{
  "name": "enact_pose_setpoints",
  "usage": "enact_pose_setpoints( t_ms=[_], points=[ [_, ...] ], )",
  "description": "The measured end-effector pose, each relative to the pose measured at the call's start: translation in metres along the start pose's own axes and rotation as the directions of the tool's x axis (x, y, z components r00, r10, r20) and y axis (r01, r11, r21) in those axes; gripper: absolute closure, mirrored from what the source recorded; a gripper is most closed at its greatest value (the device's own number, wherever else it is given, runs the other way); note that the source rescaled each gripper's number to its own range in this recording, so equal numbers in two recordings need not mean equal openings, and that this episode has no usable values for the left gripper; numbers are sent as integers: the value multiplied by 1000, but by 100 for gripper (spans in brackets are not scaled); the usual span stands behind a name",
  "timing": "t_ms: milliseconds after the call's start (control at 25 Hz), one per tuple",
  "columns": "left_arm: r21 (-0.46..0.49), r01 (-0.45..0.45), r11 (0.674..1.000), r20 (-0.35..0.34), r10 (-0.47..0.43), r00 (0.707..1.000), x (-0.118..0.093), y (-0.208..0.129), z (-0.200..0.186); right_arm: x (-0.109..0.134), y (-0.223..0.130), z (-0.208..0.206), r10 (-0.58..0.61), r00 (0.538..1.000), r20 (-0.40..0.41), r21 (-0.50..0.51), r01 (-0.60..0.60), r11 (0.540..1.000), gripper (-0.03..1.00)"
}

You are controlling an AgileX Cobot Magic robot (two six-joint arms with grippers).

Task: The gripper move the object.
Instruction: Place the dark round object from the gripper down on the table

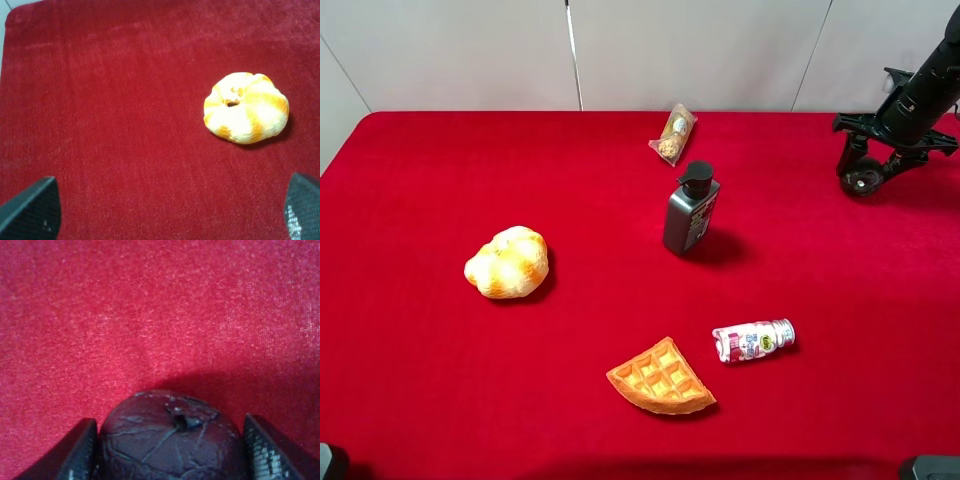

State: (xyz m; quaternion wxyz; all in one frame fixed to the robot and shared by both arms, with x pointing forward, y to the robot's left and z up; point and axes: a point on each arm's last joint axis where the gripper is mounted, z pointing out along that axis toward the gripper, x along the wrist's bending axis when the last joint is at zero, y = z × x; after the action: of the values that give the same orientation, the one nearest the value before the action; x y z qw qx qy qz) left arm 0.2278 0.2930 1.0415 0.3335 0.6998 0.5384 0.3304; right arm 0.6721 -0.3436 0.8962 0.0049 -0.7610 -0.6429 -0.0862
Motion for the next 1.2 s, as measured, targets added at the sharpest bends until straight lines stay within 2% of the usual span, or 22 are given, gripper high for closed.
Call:
enact_pose_setpoints(
  t_ms=[440,1040,1200],
  points=[
    [0,0,1000,0,0,1000,0,0,0,1,-2,-5,-2,1000,-2,12,2,1000,97],
    [0,0,1000,0,0,1000,0,0,0,13,-13,-95,-32,999,-14,-85,30,996,97],
    [0,0,1000,0,0,1000,0,0,0,25,-21,-120,-61,998,-18,-113,58,992,97]
  ],
)
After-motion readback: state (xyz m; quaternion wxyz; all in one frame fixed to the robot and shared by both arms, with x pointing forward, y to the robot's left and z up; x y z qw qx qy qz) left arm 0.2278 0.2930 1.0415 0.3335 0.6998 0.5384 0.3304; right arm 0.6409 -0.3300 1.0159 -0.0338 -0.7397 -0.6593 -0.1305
